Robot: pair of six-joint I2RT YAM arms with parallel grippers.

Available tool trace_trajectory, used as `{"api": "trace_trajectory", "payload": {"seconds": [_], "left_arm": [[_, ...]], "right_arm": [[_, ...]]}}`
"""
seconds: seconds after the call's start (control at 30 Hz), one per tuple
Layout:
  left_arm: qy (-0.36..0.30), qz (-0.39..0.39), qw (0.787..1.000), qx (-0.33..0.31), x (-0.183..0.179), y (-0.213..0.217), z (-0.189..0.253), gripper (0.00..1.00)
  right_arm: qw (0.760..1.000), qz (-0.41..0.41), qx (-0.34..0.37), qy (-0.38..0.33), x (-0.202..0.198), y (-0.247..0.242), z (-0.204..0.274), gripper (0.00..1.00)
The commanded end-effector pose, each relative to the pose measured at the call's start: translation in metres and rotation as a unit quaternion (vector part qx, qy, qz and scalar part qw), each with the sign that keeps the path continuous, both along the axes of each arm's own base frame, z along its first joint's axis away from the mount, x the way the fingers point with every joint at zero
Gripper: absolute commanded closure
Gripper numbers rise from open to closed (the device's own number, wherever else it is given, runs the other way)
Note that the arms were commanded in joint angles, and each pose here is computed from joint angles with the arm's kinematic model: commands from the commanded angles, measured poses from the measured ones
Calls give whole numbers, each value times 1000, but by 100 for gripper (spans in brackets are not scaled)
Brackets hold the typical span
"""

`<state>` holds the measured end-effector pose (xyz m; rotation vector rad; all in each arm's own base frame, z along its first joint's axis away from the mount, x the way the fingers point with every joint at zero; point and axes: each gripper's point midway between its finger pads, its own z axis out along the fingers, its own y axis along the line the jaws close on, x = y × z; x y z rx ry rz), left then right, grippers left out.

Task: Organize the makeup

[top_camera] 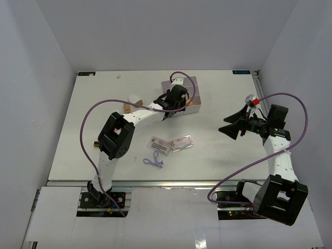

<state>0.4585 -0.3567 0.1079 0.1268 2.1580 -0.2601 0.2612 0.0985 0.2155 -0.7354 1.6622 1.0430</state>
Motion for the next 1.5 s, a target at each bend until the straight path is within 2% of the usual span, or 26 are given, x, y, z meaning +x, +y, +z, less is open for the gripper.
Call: {"api": "trace_trajectory", "payload": {"seconds": [0.0,0.13,0.33,0.53,0.67,0.77,0.8,0.93,1.07,1.17,1.33,1.47], "left_arm": [[-31,-7,999,-40,-2,-10,42,37],[-30,-8,999,-39,-3,-8,42,28],[-38,-17,998,-51,-7,-10,59,25],[-82,-56,992,-83,-20,-11,126,24],[-112,-77,988,-76,-37,5,160,22],[-93,-54,993,-44,-48,51,136,22],[-88,-43,994,-49,-51,68,135,22],[-18,45,996,-71,-53,163,80,24],[1,115,992,-56,-56,220,59,27],[17,155,987,-30,-49,243,43,27],[36,201,979,-9,-36,257,12,26],[20,221,975,-5,-21,261,-2,25]], "right_arm": [[1000,6,6,-6,-4,0,1,18],[1000,5,5,-6,-4,0,1,18],[1000,3,4,-6,-4,0,1,18],[1000,6,4,-9,-5,1,1,18],[1000,6,4,-12,-5,0,1,18],[1000,8,4,-14,-6,1,2,18],[1000,8,5,-14,-6,1,3,18],[1000,9,5,-14,-7,1,2,18],[1000,10,5,-12,-6,1,1,18],[1000,9,4,-11,-6,1,0,18],[1000,8,3,-11,-5,1,1,18],[1000,7,4,-9,-5,0,0,18]]}}
